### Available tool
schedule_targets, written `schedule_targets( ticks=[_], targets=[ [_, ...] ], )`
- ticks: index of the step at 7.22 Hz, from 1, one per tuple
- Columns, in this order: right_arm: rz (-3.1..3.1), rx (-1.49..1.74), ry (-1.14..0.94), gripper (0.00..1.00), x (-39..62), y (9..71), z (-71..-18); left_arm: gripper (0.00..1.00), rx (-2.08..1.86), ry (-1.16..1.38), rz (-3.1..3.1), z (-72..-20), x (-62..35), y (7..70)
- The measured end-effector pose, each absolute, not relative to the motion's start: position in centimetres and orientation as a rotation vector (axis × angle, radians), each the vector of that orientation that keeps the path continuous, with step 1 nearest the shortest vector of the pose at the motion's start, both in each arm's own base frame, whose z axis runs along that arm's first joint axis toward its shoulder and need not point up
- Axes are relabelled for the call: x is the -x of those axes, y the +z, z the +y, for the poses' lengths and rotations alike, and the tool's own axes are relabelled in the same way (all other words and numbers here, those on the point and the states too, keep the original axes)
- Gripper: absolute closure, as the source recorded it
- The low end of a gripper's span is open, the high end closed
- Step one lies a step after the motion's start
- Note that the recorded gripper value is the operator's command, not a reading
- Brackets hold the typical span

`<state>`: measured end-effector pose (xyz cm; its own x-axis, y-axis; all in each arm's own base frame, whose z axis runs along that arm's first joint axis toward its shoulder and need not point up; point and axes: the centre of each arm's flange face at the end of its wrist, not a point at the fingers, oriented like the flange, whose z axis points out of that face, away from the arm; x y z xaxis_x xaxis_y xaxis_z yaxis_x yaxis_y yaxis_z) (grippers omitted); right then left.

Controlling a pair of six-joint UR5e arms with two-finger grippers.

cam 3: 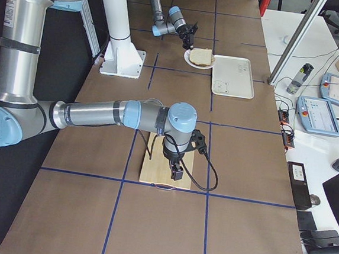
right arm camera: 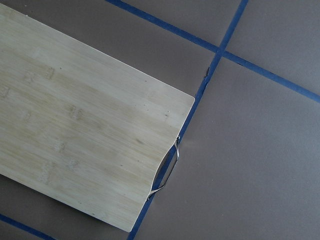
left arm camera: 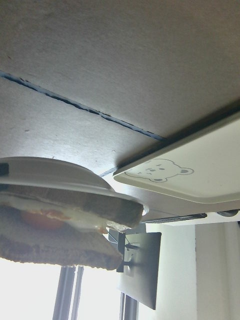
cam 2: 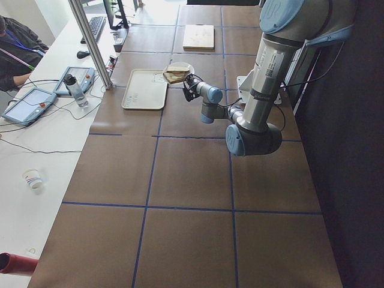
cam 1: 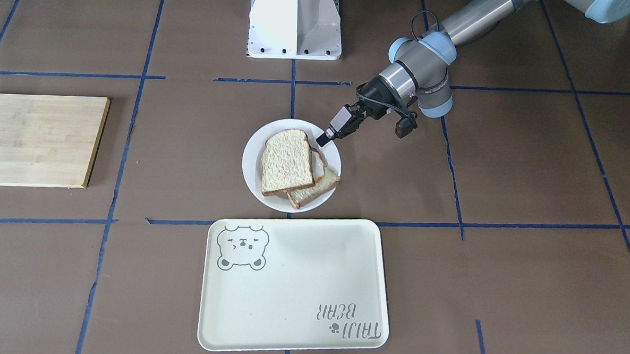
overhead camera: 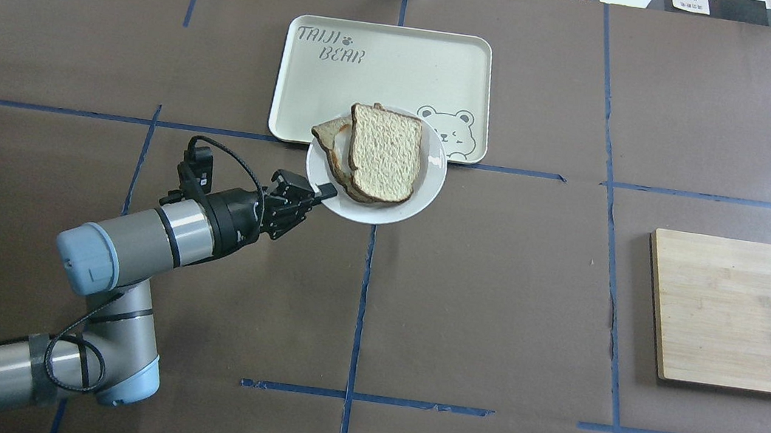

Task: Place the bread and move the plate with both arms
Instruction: 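Slide the plate with the left gripper onto the white tray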

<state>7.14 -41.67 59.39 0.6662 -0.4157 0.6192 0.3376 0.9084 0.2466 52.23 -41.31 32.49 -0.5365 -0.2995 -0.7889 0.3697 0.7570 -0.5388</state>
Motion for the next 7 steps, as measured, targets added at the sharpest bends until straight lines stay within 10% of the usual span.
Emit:
schedule_targets(
  ticks=[4,6,7],
  targets=[
    [-0.726,-0.117,-0.427,0.00,-7.1,59.3,-41.9,0.88,-0.142,-1.035,1.834,-55.3,-56.4,31.8],
    [-0.726,-0.115,-0.426,0.00,-7.1,59.4,-41.9,0.16,-0.147,-1.045,1.795,-57.0,-58.5,31.0],
    [-0.726,-0.114,-0.426,0.00,-7.1,59.4,-41.9,0.03,-0.150,-1.042,1.784,-57.1,-58.9,31.0]
  ],
)
